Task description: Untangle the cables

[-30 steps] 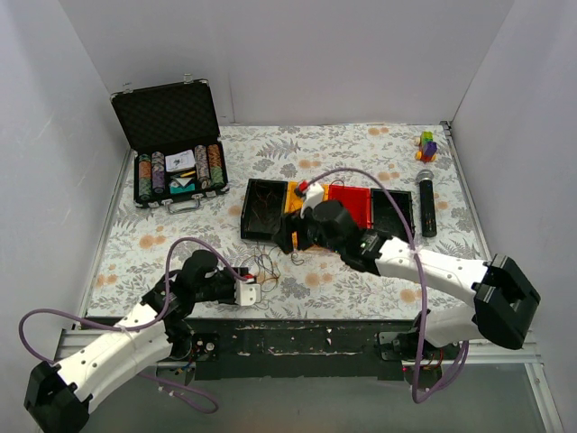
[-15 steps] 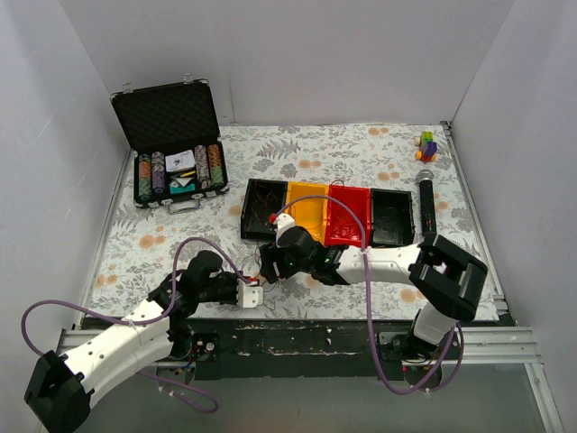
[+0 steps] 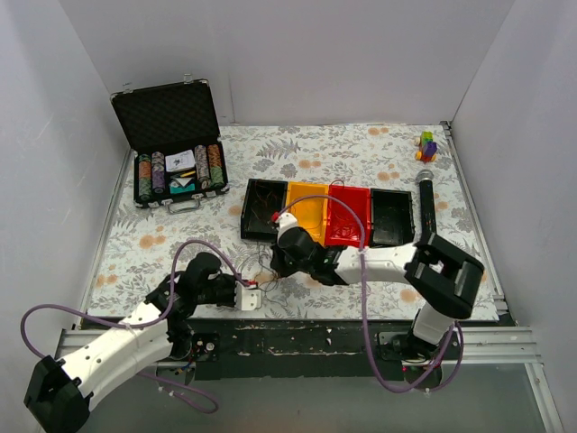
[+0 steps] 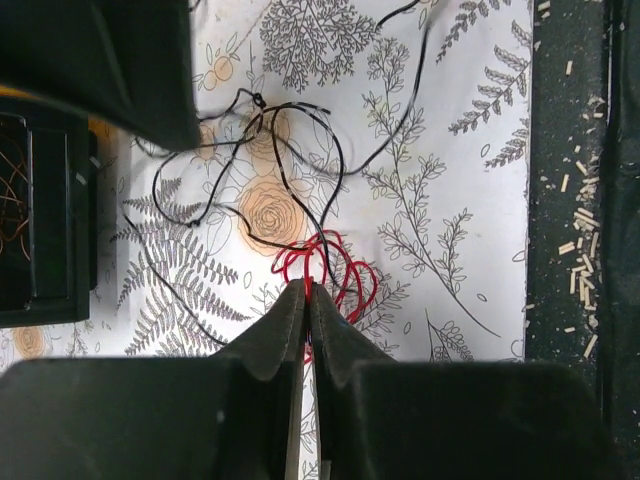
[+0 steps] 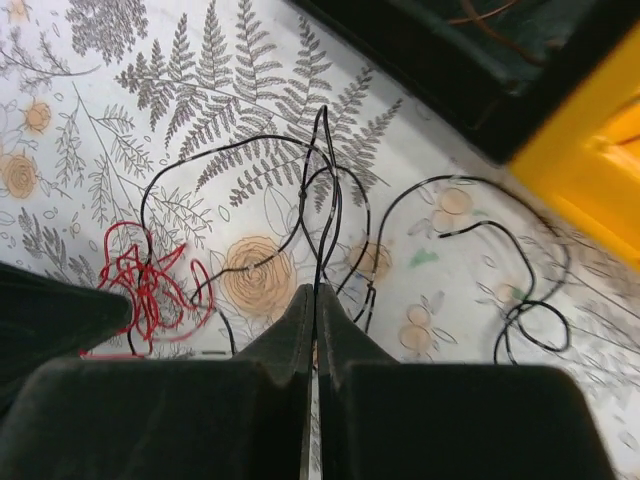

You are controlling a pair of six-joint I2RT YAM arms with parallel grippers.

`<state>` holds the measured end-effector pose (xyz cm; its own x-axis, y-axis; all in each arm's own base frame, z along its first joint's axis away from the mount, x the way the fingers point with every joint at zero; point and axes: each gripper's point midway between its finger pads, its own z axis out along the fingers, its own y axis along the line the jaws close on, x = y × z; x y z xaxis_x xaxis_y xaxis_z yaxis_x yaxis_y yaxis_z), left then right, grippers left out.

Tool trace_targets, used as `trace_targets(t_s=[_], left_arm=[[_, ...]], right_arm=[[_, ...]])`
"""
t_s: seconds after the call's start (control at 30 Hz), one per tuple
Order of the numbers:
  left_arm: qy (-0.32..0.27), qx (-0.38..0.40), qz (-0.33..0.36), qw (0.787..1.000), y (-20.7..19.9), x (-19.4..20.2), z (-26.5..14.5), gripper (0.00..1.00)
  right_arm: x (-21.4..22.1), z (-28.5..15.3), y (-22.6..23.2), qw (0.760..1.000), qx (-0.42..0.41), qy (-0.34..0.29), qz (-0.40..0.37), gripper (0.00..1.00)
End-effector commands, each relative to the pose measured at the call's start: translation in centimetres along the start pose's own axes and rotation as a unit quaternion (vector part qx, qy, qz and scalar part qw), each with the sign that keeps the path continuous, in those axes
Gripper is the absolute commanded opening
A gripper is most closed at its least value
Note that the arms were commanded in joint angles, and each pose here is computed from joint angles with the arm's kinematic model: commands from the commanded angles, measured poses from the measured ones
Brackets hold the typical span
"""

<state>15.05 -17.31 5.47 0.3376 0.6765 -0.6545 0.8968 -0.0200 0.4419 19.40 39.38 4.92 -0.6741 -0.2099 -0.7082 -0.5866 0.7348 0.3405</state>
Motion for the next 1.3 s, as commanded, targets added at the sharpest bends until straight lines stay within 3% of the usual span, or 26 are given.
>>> trace_targets(t_s=[0.0, 0.27, 0.6, 0.7, 1.1, 1.27], left_arm=[[0.022, 0.004, 0.017, 1.000, -0.5, 1.0, -0.5, 0.00], [0.040, -0.001, 0.021, 0.999, -1.0, 2.4, -0.3, 0.00], [0.062, 0.003, 0.027, 0.998, -1.2, 3.3, -0.4, 0.00], [0.073, 0.007, 0.033, 0.997, -1.4, 3.8, -0.4, 0.00], [0.081, 0.017, 0.045, 0.996, -1.5, 4.2, -0.3, 0.00], [0.088, 0.019, 0.047, 0.995, -1.8, 4.7, -0.3, 0.00]], right_arm=[[-6.5, -5.4, -0.6, 0.994, 0.024, -0.106, -0.003, 0.01], [-17.1, -18.8, -1.7, 0.957, 0.071, -0.278, -0.034, 0.01], [-28.0, -38.7, -3.2, 0.856, 0.147, -0.495, -0.033, 0.01], [-29.4, -43.0, -4.2, 0.823, 0.184, -0.536, -0.043, 0.01], [-34.8, -54.3, -3.5, 0.729, 0.245, -0.632, -0.093, 0.01], [-36.1, -61.3, -3.7, 0.668, 0.269, -0.689, -0.082, 0.01]])
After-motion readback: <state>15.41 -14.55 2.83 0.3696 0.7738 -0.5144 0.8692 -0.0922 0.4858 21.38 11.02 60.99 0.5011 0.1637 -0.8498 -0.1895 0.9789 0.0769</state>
